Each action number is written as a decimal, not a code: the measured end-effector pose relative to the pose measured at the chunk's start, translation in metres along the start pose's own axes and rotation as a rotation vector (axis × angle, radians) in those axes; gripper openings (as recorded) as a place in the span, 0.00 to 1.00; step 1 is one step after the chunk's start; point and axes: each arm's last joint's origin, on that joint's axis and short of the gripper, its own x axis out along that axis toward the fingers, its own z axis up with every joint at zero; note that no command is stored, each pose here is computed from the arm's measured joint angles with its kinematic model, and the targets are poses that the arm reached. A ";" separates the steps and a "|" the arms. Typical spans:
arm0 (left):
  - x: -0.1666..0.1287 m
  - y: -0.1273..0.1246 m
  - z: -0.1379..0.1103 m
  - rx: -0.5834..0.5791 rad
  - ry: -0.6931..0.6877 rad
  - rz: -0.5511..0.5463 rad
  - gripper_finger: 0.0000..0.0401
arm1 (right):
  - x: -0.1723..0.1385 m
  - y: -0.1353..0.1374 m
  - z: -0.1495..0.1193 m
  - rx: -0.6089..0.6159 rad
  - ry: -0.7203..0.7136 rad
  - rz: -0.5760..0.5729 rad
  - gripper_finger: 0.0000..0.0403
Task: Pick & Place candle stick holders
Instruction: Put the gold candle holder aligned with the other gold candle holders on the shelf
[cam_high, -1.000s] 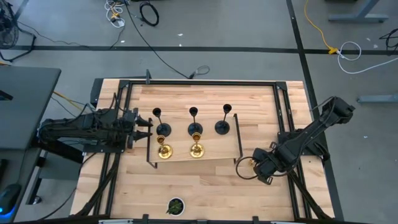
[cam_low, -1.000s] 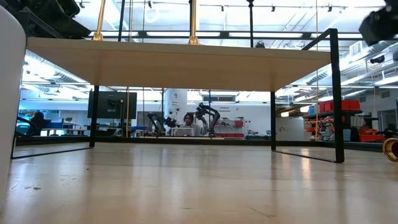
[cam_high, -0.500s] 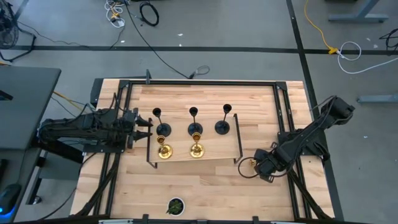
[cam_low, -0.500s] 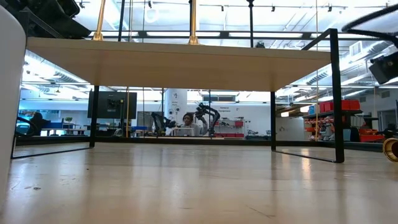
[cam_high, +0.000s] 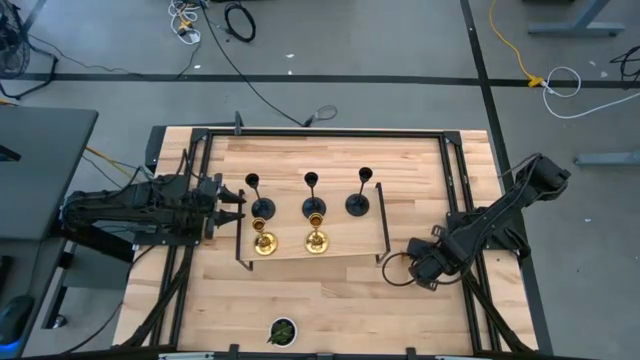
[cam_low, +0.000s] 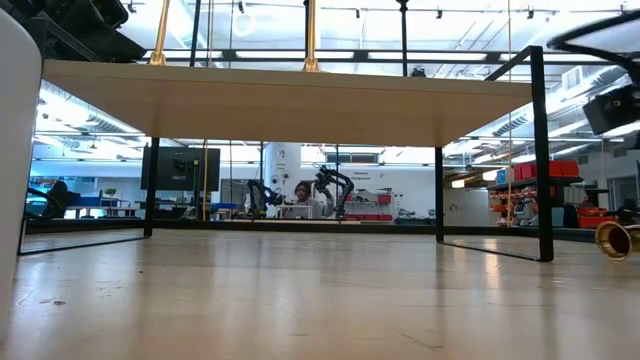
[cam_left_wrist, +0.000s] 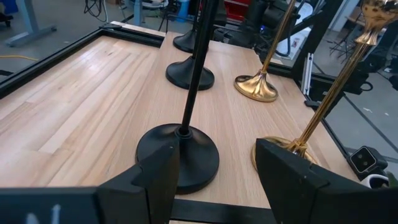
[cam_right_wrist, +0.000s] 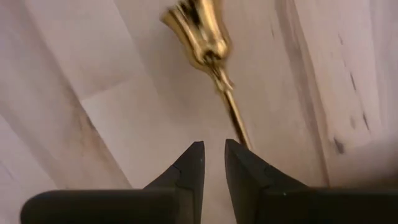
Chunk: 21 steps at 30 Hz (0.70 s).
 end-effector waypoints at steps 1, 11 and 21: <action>0.000 0.000 0.000 0.000 0.000 0.000 0.53 | 0.000 0.001 0.001 -0.001 -0.012 0.007 0.16; 0.000 0.000 0.000 -0.001 0.004 0.001 0.53 | 0.018 -0.002 -0.002 -0.012 -0.026 0.044 0.16; 0.000 0.000 -0.001 -0.002 0.010 0.008 0.53 | 0.033 -0.011 -0.002 0.016 -0.011 0.073 0.16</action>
